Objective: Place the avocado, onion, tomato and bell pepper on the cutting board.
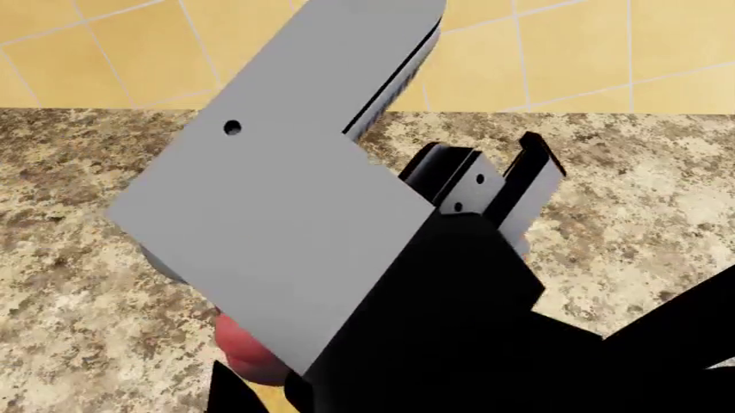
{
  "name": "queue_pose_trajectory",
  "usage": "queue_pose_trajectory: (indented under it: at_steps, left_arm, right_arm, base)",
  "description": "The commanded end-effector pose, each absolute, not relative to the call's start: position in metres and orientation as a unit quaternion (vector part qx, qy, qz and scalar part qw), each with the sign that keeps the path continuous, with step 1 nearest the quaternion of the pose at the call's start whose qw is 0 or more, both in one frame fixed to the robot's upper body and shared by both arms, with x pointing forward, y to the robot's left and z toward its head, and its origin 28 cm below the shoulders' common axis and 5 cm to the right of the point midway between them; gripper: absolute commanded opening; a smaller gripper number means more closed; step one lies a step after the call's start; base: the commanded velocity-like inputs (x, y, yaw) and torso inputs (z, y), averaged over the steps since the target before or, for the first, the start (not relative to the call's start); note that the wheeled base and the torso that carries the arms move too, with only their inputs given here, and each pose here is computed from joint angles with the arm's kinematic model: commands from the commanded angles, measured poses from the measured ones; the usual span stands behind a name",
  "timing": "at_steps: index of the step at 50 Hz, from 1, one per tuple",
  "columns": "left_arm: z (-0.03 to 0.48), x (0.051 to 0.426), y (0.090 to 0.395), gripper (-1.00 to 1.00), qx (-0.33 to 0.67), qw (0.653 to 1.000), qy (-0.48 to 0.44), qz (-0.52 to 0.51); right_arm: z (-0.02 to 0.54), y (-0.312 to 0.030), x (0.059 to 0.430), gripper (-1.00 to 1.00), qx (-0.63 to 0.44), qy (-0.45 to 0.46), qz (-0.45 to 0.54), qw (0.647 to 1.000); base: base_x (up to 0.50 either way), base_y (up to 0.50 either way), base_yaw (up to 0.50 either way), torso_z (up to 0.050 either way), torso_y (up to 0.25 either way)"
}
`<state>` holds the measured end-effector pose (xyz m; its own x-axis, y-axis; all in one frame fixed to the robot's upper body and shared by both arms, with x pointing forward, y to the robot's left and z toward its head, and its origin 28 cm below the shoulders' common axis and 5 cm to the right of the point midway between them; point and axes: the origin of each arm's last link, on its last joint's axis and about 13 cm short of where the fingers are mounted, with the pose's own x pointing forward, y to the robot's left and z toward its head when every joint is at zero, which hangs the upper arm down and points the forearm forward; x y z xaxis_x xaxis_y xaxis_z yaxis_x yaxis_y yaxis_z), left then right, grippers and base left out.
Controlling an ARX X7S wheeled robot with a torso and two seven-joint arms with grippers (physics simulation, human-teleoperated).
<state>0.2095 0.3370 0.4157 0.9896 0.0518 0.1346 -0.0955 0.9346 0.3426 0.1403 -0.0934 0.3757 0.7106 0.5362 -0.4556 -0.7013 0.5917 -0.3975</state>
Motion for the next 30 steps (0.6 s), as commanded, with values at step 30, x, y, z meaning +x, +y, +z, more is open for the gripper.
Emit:
queue_pose_trajectory:
  at_steps: [30]
  left_arm:
    - [0.418, 0.210, 0.334, 1.00, 0.174, 0.981, -0.078, 0.021]
  right_arm:
    - [0.363, -0.115, 0.134, -1.00, -0.273, 0.192, 0.329, 0.884]
  base:
    - [0.00, 0.00, 0.00, 0.000, 0.000]
